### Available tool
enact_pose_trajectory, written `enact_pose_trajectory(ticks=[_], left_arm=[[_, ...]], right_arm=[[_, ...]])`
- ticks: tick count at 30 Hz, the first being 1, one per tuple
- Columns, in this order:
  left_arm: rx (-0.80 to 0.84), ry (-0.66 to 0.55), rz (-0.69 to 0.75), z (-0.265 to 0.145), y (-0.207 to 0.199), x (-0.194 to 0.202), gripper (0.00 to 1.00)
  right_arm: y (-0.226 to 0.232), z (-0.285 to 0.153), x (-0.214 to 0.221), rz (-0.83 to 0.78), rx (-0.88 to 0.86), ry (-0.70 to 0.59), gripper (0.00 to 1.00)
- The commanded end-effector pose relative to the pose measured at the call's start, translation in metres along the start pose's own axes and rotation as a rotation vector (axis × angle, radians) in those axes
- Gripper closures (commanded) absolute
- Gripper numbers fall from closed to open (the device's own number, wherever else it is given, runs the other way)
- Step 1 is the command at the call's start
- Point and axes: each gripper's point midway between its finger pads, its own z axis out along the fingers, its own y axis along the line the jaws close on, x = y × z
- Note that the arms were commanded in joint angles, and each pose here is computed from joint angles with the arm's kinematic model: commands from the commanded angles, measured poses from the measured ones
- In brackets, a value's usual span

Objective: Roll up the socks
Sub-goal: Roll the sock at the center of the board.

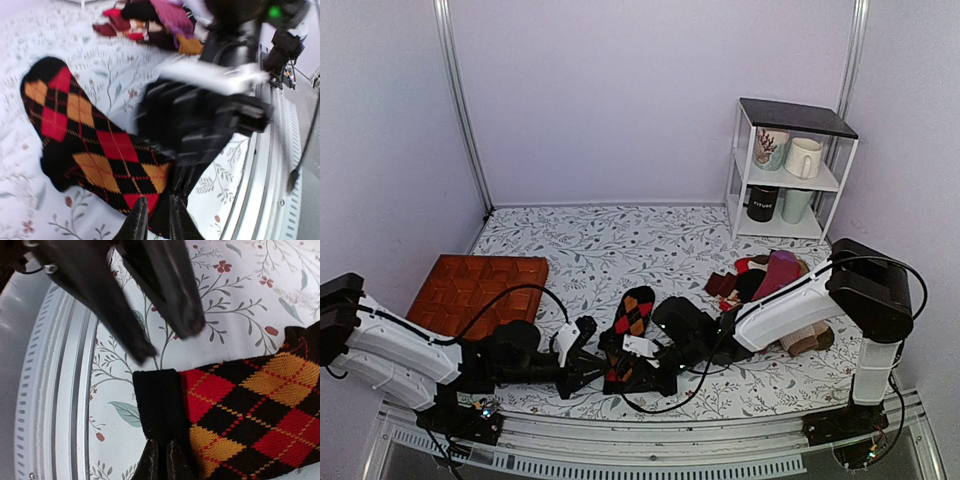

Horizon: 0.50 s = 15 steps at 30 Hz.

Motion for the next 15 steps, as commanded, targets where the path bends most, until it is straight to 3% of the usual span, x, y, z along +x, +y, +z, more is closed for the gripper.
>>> enact_pose_trajectory(ticks=[1,6,15], left_arm=[[-0.079,0.003,0.153,-0.012,0.009,0.003,0.83],[-0.049,0.005,0.176,-0.008,-0.002,0.010,0.81],[-0.047,0.002,0.280,0.007,-0.018,0.018,0.80]], right_arm=[[0.007,0.001,0.089,0.368,-0.135,0.345,0.98],[0.000,0.003,0.092,0.539,-0.187,0.373,0.98],[-0.009,0.005,0.100,0.622,-0.157,0.413,0.98]])
